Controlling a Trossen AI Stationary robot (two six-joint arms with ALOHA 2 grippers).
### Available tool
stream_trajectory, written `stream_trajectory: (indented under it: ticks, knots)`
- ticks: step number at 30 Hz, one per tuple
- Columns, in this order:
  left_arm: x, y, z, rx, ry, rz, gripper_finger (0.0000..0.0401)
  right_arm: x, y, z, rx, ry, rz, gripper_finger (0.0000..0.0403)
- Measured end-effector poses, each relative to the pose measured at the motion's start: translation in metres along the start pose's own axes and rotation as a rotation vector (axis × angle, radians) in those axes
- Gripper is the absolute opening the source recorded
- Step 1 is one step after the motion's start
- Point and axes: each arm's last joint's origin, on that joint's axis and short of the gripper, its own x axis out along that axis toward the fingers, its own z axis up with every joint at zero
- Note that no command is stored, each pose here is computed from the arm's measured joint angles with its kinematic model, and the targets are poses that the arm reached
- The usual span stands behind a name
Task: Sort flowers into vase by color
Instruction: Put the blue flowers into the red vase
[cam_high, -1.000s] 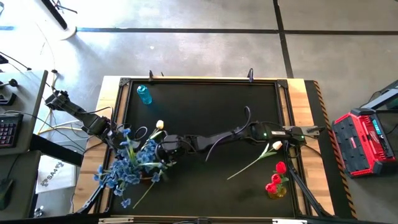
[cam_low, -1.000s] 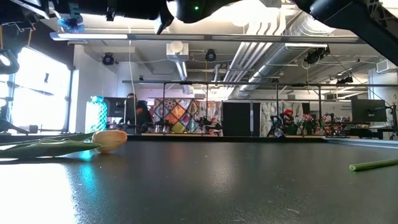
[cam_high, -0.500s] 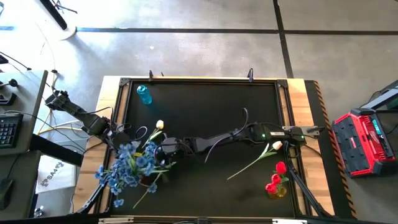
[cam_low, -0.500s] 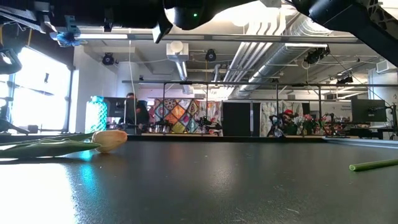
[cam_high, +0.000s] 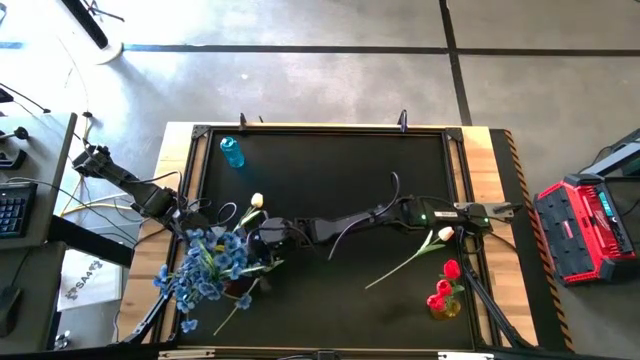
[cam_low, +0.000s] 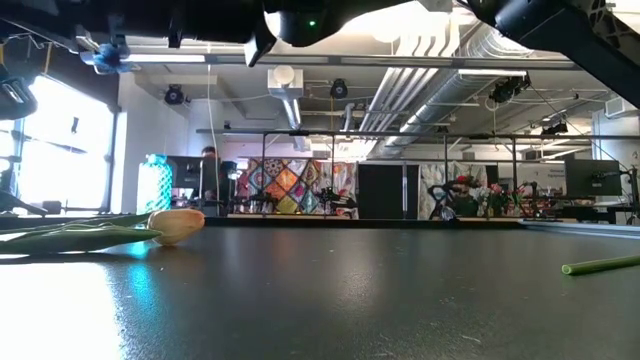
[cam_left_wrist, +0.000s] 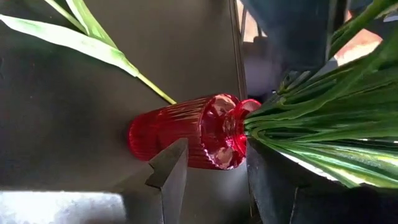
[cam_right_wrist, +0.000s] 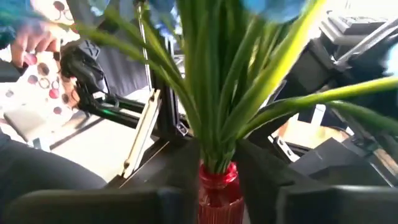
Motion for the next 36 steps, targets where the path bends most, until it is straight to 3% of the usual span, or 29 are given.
stream_trajectory:
  ticks: [7, 15, 22, 30, 36]
  knots:
    - [-0.007, -0.008, 0.005, 0.044, -0.022, -0.010, 0.0147, -0.002, 0.000, 0.006, 0.021, -0.002, 0.002, 0.0161]
    - [-0.030, -0.021, 0.013, 0.160, -0.062, 0.054, 0.0156, -0.014, 0.004, 0.033, 0.072, 0.003, 0.004, 0.0174]
    - [-0.048, -0.019, 0.009, 0.156, -0.044, 0.266, 0.0165, -0.027, 0.005, 0.055, 0.083, 0.032, -0.007, 0.0174]
    - [-0.065, -0.016, 0.011, 0.086, -0.182, 0.546, 0.0165, -0.057, 0.003, 0.096, 0.097, 0.081, -0.064, 0.0174]
    - [-0.069, -0.008, 0.014, 0.034, -0.217, 0.628, 0.0165, -0.080, -0.009, 0.110, 0.107, 0.163, -0.169, 0.0174]
